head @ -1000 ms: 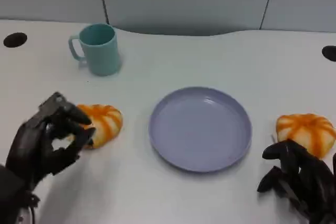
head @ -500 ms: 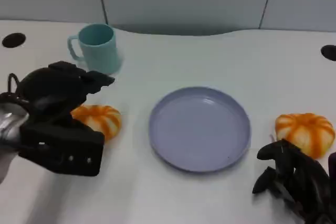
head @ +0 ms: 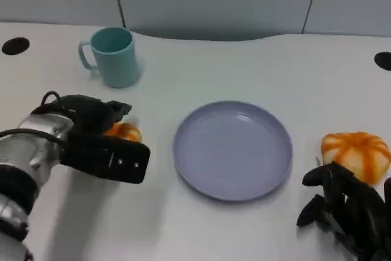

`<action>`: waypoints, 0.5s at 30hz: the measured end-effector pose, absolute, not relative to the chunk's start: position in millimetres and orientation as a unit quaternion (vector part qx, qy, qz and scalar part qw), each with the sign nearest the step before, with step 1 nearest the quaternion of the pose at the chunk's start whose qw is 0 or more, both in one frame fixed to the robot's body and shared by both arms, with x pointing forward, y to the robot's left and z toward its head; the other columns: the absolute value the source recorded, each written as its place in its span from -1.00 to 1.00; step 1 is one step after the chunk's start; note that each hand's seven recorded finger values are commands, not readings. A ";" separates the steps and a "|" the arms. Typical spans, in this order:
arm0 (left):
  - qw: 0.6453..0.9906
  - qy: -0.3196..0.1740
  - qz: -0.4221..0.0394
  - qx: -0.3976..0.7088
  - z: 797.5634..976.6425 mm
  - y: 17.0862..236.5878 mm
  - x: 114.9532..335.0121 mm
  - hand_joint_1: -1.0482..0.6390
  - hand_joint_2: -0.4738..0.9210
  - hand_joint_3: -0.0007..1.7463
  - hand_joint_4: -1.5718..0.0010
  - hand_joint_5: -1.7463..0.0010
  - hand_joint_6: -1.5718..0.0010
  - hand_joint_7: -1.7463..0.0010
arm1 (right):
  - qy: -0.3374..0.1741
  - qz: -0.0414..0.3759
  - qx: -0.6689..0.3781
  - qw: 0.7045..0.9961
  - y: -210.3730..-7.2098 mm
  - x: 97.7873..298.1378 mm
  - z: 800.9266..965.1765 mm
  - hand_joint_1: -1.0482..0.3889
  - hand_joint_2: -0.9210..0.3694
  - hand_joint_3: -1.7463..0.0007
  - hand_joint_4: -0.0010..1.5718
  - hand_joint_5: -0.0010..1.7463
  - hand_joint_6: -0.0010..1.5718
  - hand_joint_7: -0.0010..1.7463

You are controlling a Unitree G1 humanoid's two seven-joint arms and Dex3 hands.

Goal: Grasp the bread from the table and place it into the plate.

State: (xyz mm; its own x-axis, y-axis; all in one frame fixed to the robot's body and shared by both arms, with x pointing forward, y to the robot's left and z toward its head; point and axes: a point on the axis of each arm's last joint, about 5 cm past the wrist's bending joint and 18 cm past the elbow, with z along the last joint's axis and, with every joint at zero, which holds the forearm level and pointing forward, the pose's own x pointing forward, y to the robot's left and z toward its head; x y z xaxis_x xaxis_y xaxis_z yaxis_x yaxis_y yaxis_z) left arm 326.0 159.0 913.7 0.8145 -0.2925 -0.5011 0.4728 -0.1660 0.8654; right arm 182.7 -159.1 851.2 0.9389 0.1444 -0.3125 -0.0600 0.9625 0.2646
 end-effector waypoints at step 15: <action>0.657 0.073 -0.273 0.699 887.4 147.0 317.6 -0.21 0.80 -0.99 0.51 0.75 0.42 0.81 | 0.170 0.048 0.125 0.976 -160.6 180.1 852.2 -0.04 -1.00 0.35 -0.19 1.00 -0.47 0.98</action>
State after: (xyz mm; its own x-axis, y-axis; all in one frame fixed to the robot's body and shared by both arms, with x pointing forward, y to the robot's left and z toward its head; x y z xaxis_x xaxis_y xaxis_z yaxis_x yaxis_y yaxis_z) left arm 317.6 147.0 887.4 0.8399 -0.2564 -0.4783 0.4615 -0.1264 0.8781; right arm 180.1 -160.6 852.2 0.9374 0.1368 -0.3203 -0.0516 0.9640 0.2608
